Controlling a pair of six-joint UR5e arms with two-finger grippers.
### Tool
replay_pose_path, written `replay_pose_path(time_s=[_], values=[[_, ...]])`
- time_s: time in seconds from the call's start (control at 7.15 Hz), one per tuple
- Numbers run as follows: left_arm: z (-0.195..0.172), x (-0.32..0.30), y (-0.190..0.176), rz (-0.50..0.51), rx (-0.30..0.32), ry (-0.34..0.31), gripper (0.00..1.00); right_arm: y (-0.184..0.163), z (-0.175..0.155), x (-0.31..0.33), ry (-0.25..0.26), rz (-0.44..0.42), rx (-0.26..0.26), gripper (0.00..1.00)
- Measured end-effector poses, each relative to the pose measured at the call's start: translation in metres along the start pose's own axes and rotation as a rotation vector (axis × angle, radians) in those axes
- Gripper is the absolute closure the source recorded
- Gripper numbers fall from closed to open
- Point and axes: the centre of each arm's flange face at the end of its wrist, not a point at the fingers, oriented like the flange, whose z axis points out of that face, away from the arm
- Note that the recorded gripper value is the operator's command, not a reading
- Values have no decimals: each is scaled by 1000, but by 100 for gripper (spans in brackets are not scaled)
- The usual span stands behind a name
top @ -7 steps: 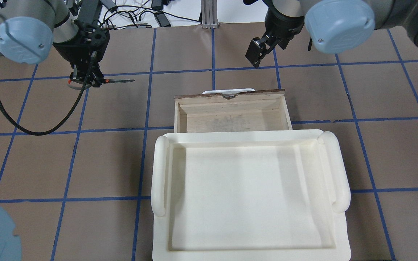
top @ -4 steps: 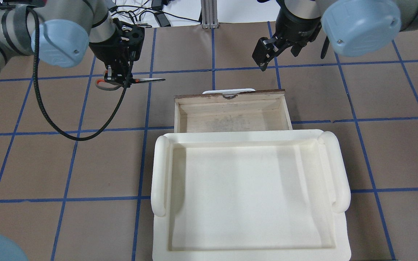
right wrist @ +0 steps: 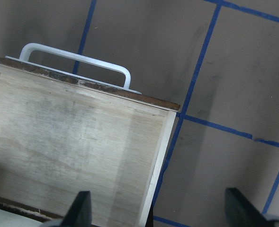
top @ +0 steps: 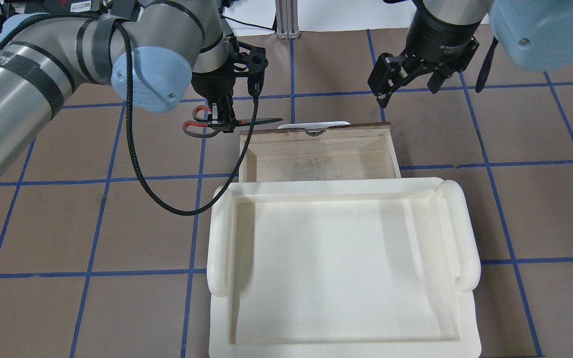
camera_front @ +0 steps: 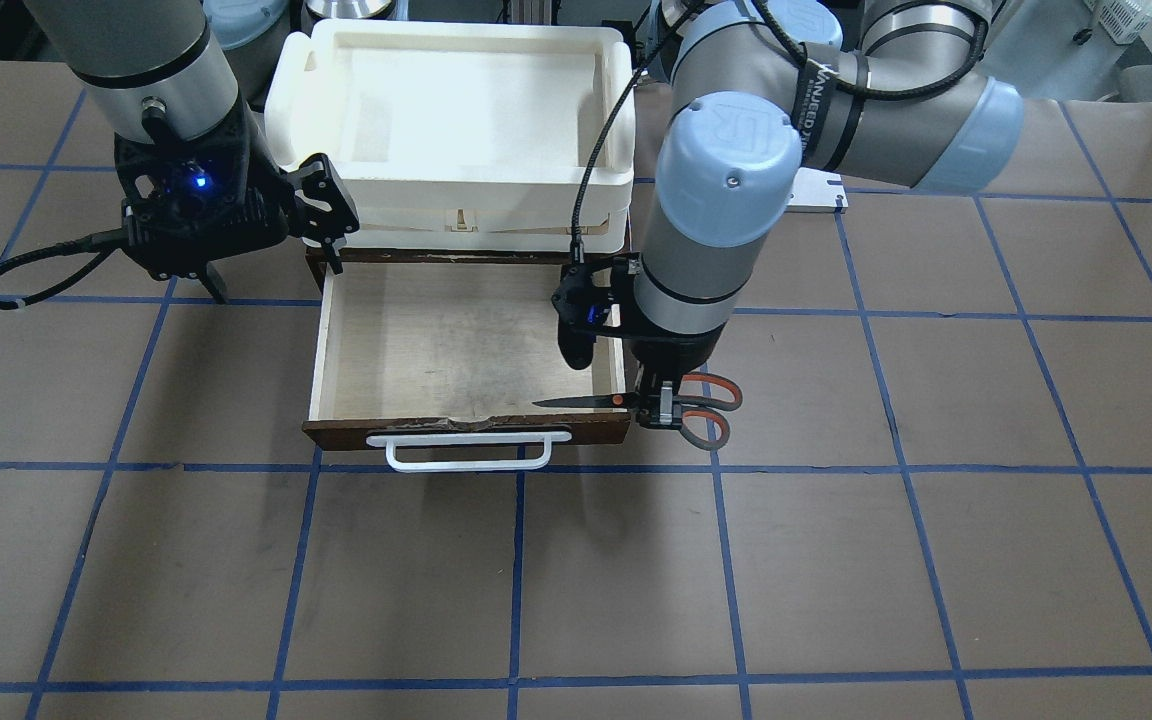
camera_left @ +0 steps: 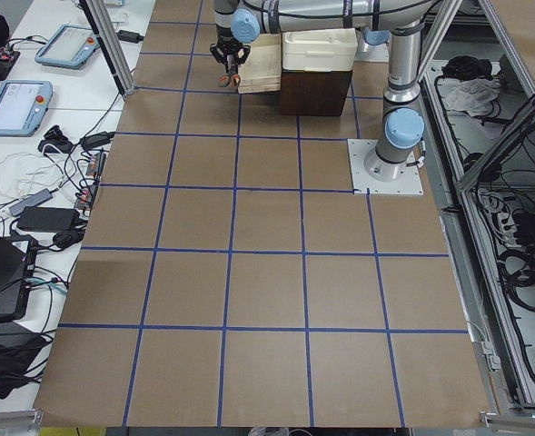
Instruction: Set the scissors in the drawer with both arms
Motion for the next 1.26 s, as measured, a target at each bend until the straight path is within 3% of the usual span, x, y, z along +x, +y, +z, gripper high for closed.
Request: replay_pose_path(time_s=[0.56, 1.26], values=[[13, 45, -85, 37, -7, 22, 100, 9, 0, 10, 21, 117, -27, 0], [44, 80, -111, 30, -29, 71, 100, 14, 4, 12, 44, 209, -51, 0]])
